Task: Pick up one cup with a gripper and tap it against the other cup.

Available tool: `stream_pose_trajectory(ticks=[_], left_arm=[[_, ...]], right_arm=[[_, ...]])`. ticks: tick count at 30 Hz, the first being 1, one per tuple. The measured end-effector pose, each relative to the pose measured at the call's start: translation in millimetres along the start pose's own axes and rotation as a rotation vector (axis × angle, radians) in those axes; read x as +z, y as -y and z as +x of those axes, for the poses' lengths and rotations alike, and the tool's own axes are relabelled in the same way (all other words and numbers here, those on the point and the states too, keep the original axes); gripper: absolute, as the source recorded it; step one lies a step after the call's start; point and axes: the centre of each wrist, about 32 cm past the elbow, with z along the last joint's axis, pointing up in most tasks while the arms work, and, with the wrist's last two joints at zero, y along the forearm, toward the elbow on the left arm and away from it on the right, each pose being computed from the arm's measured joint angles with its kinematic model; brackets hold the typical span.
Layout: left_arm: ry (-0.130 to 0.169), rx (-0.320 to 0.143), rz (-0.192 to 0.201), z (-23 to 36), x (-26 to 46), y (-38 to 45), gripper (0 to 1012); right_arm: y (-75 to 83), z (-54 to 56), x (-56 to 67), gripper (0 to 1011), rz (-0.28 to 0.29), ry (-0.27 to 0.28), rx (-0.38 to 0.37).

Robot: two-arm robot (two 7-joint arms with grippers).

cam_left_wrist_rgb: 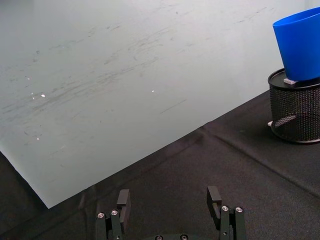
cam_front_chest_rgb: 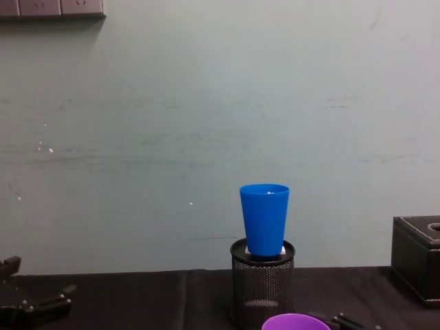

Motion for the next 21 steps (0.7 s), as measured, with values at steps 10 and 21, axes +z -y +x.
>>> stream_pose_trajectory(ticks=[10,21], left_arm=[[0.0,0.0,0.0,0.0,0.0,0.0,1000],[0.0,0.0,0.0,0.0,0.0,0.0,1000]], right_arm=[[-2.0,-0.5,-6.9,1003,0.004,-0.019,0.004],[-2.0,-0.8,-7.4,1003,0.019,-0.009,0.008]])
